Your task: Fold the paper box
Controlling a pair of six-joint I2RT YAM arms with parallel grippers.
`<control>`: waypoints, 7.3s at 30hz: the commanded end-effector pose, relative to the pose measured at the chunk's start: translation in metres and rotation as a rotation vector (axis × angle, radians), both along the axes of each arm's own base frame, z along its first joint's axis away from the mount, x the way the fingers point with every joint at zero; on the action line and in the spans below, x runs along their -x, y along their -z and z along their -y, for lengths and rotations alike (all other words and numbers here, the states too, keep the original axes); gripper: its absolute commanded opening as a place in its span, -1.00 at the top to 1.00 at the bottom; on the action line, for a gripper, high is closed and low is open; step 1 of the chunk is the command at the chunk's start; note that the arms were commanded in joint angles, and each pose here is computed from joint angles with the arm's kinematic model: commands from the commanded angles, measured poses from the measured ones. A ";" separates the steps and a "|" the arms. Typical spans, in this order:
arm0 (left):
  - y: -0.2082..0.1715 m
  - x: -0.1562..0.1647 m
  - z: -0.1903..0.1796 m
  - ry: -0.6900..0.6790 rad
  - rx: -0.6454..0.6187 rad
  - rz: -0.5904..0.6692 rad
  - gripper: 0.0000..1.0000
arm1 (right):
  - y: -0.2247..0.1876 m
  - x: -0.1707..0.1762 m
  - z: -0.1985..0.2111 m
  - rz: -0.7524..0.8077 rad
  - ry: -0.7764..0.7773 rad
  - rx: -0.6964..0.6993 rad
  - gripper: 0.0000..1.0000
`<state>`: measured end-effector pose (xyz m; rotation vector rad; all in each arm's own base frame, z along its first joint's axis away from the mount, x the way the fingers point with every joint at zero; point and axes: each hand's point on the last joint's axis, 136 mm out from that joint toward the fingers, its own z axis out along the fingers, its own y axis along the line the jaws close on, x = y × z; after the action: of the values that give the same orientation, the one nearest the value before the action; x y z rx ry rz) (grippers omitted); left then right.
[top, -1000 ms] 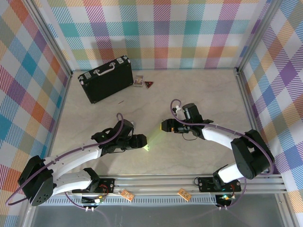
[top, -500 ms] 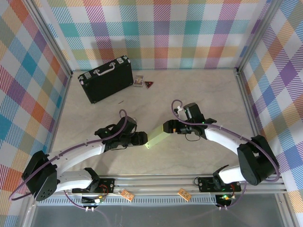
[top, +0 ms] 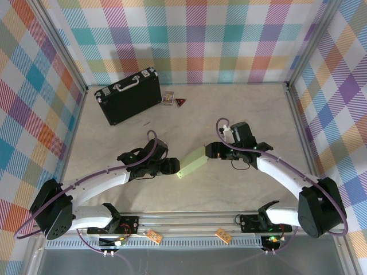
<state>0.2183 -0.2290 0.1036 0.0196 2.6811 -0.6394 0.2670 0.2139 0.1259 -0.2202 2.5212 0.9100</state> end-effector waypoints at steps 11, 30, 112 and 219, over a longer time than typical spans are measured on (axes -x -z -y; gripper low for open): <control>0.016 0.010 -0.020 0.007 -0.130 -0.043 -0.29 | -0.022 -0.021 -0.010 0.031 -0.024 -0.020 -0.37; -0.018 0.003 -0.013 -0.072 0.103 -0.035 -0.23 | -0.008 -0.020 -0.024 -0.079 -0.120 -0.006 -0.28; 0.000 -0.112 -0.006 -0.032 0.147 -0.103 0.20 | 0.014 -0.073 -0.071 -0.058 -0.173 -0.089 0.27; 0.032 -0.064 -0.024 -0.092 0.042 -0.024 0.36 | 0.048 -0.035 -0.020 -0.096 0.007 0.082 0.20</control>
<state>0.2954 -0.2068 0.0766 -0.1248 2.6482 -0.6405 0.3160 0.2379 0.0876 -0.1752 2.6089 0.8424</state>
